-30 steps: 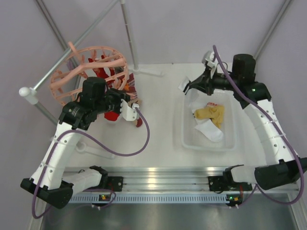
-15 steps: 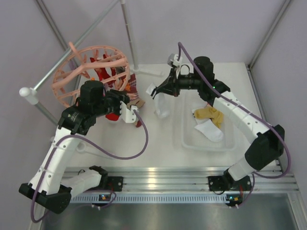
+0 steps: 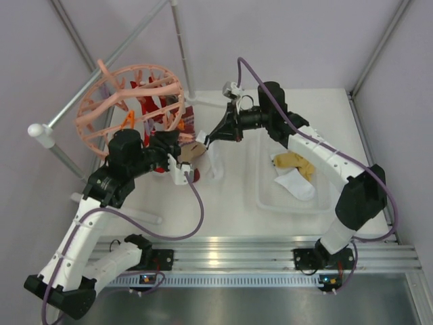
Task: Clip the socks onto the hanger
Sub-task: Clamp the sock onto the hanger.
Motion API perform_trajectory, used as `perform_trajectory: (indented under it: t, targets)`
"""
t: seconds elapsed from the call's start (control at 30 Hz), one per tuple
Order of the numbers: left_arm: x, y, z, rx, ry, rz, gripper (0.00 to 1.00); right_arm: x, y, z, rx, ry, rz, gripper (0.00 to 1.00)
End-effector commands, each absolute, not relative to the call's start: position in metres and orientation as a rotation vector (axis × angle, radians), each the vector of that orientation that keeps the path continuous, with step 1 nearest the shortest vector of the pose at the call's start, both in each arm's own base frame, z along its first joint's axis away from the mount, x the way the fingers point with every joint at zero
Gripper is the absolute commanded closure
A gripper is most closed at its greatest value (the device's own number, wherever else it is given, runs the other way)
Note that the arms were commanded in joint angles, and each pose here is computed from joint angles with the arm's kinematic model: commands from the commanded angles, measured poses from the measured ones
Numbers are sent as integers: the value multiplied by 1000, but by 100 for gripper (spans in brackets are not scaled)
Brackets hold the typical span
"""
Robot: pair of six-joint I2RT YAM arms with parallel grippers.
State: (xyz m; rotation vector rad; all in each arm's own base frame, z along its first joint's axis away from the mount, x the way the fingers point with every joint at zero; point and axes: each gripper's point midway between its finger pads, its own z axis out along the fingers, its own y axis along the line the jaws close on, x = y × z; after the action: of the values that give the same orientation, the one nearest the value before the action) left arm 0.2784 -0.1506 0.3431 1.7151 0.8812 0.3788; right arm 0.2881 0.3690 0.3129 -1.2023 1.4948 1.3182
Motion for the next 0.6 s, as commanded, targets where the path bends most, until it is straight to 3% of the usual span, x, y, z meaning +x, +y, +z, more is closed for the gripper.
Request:
perform_trajectory:
  t: [0.0,0.57]
  targets:
    - [269,-168,348,1686,770,312,100,277,380,343,-1248,1372,1363,100]
    - [271,-171,346,1694,734,327,100,277,390,345,-1304,1332,1324,100]
